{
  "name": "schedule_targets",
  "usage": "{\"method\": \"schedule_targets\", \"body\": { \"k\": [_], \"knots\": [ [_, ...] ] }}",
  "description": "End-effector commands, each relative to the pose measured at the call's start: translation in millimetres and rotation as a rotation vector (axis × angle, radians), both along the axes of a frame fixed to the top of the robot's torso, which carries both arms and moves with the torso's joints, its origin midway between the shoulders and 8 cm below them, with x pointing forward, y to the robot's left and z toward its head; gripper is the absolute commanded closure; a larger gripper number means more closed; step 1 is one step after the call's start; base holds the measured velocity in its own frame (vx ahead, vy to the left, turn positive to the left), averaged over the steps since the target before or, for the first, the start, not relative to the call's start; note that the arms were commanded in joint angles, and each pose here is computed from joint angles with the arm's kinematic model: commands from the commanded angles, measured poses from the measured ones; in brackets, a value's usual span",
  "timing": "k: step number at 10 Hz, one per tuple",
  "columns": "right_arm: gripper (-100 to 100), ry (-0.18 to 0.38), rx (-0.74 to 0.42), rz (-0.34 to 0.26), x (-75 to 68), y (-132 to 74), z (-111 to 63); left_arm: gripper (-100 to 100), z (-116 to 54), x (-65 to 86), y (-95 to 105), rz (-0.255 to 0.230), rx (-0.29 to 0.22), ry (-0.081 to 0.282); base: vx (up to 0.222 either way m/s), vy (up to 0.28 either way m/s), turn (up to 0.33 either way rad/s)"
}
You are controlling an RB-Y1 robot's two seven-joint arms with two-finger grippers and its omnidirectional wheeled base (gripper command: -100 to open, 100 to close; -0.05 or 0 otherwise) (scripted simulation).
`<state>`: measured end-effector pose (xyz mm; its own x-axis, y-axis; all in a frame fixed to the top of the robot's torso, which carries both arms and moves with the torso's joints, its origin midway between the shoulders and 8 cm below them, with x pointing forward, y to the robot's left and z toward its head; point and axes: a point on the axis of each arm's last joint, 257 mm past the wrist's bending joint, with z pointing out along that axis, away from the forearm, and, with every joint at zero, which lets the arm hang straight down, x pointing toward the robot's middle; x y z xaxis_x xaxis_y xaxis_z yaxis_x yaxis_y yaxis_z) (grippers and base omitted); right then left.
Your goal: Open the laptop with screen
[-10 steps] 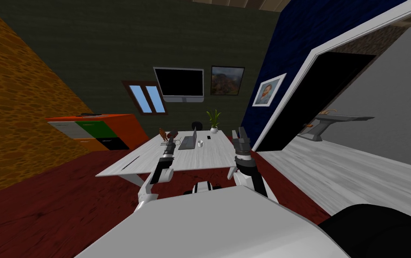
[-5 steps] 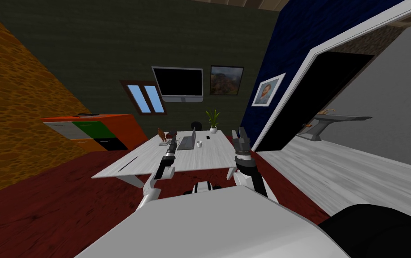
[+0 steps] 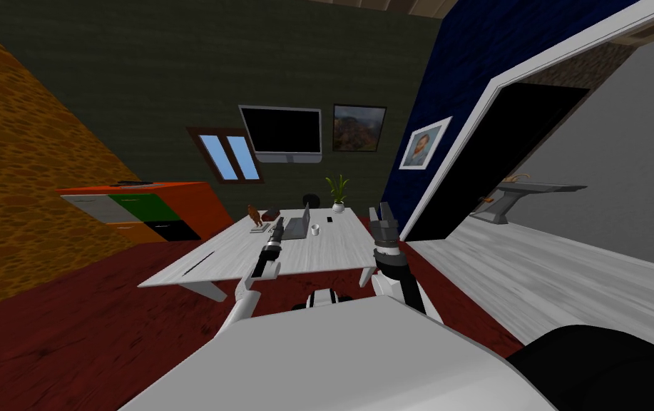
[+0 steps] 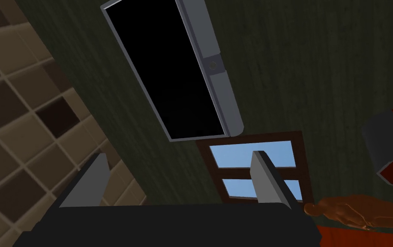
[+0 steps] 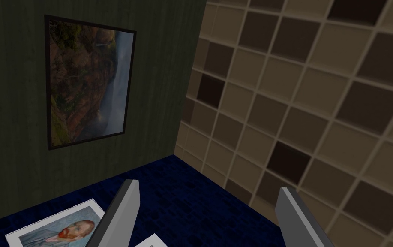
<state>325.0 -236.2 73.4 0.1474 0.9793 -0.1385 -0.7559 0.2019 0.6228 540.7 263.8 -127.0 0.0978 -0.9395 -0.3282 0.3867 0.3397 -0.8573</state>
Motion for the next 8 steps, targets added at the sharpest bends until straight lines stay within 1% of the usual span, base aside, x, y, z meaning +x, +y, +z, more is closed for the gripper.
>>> {"method": "schedule_targets", "body": {
  "k": [1, 2, 3, 4, 5, 6, 7, 8],
  "knots": [
    [0, 0.0, 0.0, 0.0, 0.0, 0, 0.0, -100, -17.3, 12.4, 0.5, 0.008, 0.015, 0.038, 0.019, -0.029, -0.009],
    [0, 0.0, 0.0, 0.0, 0.0, 0, 0.0, -100, -19.8, 12.6, 0.9, 0.009, 0.015, 0.043, 0.008, -0.015, 0.003],
    [0, 0.0, 0.0, 0.0, 0.0, 0, 0.0, -100, -21.0, 22.8, -0.8, 0.012, 0.028, 0.052, 0.008, -0.028, -0.013],
    [0, 0.0, 0.0, 0.0, 0.0, 0, 0.0, -100, -30.9, 23.5, 0.9, 0.015, 0.028, 0.072, 0.011, -0.027, -0.012],
    [0, 0.0, 0.0, 0.0, 0.0, 0, 0.0, -100, -26.6, 33.1, -2.0, 0.016, 0.039, 0.07, 0.015, -0.035, -0.015],
    [0, 0.0, 0.0, 0.0, 0.0, 0, 0.0, -100, -37.7, 33.6, -0.2, 0.019, 0.039, 0.092, 0.013, -0.032, -0.009],
    [0, 0.0, 0.0, 0.0, 0.0, 0, 0.0, -100, -35.2, 43.0, -2.9, 0.02, 0.05, 0.094, 0.014, -0.043, -0.012],
    [0, 0.0, 0.0, 0.0, 0.0, 0, 0.0, -100, -52.2, 43.3, -0.2, 0.024, 0.05, 0.129, 0.014, -0.033, -0.01]
  ]
}}
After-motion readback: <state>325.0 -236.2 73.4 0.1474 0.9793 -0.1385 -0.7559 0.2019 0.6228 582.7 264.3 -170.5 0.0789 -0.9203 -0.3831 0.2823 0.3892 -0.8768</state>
